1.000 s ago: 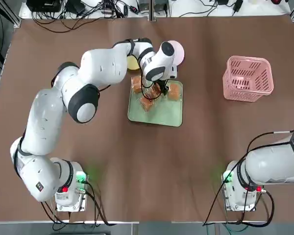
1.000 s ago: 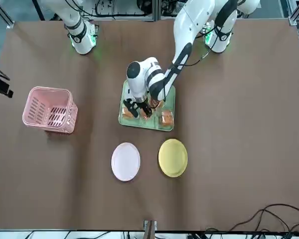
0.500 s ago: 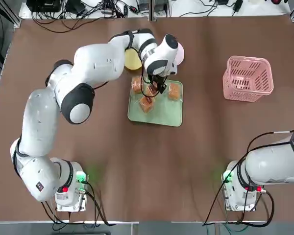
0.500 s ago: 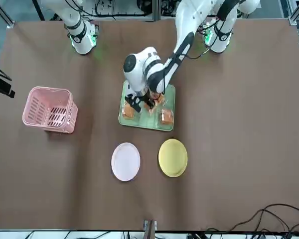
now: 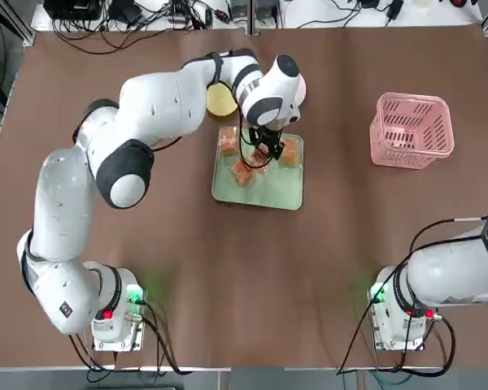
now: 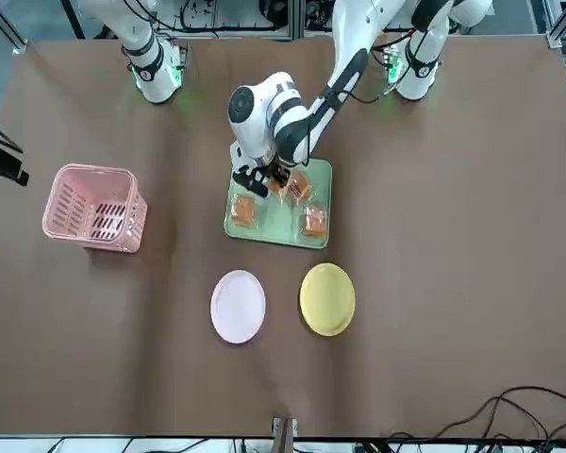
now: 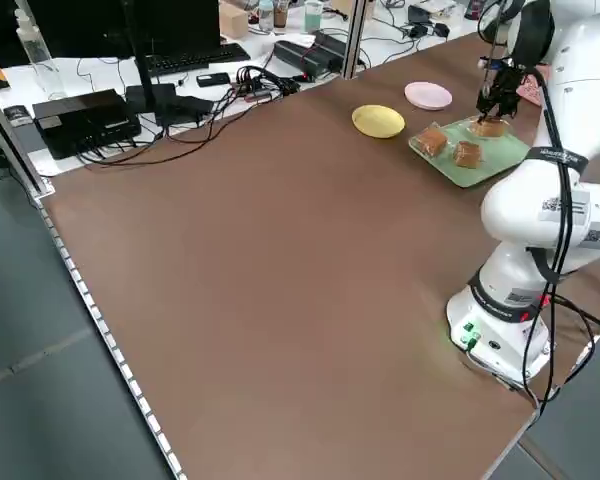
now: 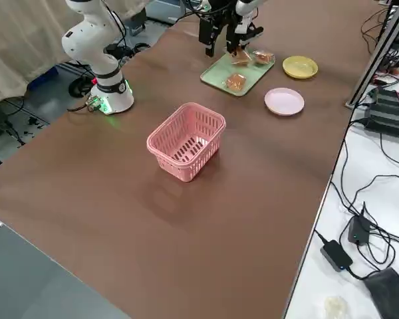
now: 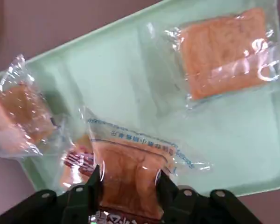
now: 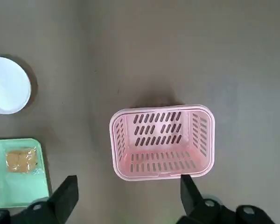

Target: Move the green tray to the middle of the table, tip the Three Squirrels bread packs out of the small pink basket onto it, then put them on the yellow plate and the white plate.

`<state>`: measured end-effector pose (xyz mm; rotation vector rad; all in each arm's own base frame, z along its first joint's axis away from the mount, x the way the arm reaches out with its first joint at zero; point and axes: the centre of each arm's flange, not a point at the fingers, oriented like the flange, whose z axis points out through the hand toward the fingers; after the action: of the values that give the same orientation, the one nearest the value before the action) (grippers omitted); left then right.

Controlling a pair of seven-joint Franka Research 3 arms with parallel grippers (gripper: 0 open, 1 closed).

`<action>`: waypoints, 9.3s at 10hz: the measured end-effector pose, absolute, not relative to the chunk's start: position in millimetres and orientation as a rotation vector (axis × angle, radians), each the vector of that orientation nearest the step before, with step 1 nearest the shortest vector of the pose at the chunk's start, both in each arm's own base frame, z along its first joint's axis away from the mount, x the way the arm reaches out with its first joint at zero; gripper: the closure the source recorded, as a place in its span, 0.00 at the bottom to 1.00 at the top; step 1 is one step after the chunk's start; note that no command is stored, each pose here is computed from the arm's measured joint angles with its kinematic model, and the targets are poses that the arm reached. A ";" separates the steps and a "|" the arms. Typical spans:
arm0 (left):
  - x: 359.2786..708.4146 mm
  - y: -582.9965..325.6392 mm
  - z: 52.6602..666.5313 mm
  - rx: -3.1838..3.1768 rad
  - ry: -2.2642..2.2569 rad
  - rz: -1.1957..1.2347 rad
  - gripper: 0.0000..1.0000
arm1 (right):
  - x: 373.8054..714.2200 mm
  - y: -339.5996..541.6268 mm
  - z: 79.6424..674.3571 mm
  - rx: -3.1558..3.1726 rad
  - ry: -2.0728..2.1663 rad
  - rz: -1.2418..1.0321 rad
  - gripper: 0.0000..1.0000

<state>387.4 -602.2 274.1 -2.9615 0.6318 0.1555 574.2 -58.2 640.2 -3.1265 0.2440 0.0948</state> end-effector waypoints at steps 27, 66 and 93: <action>380.5 -601.0 232.0 -3.064 0.039 0.072 0.00 | 574.0 -59.3 639.5 -3.128 0.246 0.099 0.03; 370.8 -528.9 193.4 -2.815 0.122 0.228 0.00 | 573.7 -58.2 639.0 -3.128 0.243 0.106 0.03; 570.0 -247.6 433.1 -3.220 0.133 -0.076 0.00 | 583.1 131.8 470.1 -3.142 0.160 0.048 0.03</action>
<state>570.0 -247.6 433.1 -3.2197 0.1326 -0.0763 583.1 131.8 470.1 -3.1418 0.1602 0.0475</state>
